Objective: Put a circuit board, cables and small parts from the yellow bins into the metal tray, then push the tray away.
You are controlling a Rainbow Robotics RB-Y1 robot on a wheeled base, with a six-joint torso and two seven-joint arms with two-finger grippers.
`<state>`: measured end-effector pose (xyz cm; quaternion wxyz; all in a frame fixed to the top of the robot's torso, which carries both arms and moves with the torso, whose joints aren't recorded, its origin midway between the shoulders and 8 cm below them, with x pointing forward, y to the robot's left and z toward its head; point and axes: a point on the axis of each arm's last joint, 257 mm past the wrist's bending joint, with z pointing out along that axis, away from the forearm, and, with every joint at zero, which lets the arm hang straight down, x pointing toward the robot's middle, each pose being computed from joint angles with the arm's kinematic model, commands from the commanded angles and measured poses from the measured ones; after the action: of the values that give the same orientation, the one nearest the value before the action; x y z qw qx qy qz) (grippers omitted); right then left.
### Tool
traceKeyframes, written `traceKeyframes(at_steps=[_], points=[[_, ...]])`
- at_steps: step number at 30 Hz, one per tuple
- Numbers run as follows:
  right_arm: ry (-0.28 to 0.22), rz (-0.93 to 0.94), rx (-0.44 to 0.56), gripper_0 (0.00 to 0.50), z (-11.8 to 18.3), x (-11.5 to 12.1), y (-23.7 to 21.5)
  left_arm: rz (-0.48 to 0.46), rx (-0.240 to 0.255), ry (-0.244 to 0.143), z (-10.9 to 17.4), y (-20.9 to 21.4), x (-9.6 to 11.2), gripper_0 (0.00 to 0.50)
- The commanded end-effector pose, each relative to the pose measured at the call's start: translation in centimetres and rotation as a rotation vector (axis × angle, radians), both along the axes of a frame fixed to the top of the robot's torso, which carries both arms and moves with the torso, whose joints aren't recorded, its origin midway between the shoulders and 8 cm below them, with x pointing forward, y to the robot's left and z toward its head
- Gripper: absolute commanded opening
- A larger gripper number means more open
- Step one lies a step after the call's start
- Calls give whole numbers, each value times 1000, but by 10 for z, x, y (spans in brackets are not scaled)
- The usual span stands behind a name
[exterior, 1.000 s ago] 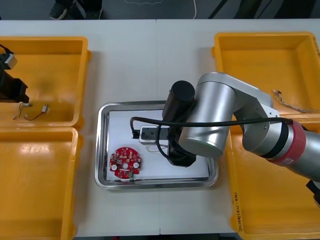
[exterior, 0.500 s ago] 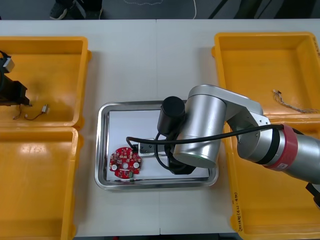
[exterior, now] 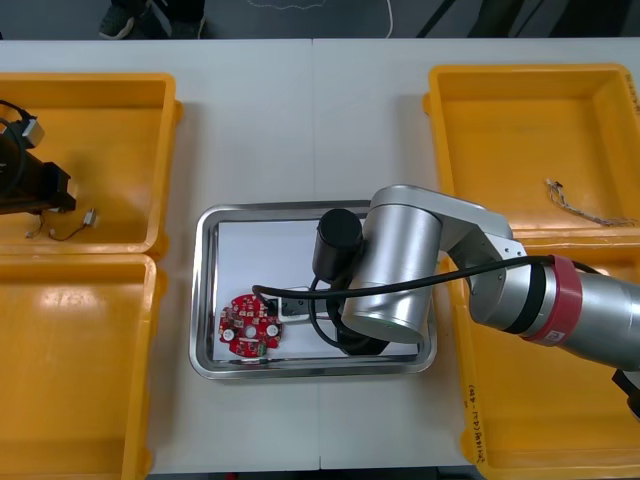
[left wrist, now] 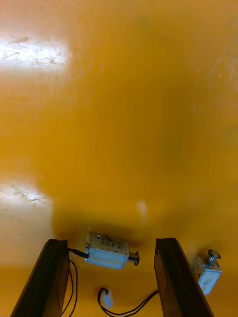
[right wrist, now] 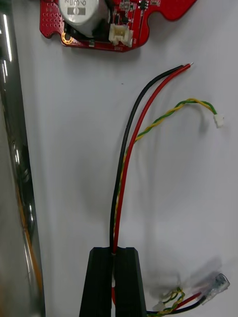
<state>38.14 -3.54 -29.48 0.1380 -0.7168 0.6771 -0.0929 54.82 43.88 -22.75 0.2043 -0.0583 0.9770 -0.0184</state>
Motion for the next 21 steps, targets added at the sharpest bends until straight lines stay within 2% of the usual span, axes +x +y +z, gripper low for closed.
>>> traceKeyframes(at_steps=[1,16,17,18,19,20,21], points=[[-37,45,10,0,12,5,18,-80,16,-61,23,-14,21,500],[-30,44,12,0,12,4,19,-80,23,-36,3,-16,15,500],[-30,44,12,26,12,4,19,-79,25,-35,2,-16,15,500],[-30,44,12,84,12,4,19,-80,24,-35,2,-17,15,500],[-31,44,11,219,12,4,19,-79,25,-34,1,-17,15,500],[-33,44,11,312,13,4,19,-78,26,-33,1,-16,15,459],[-33,43,12,340,13,4,19,-79,28,-34,1,-16,15,428]])
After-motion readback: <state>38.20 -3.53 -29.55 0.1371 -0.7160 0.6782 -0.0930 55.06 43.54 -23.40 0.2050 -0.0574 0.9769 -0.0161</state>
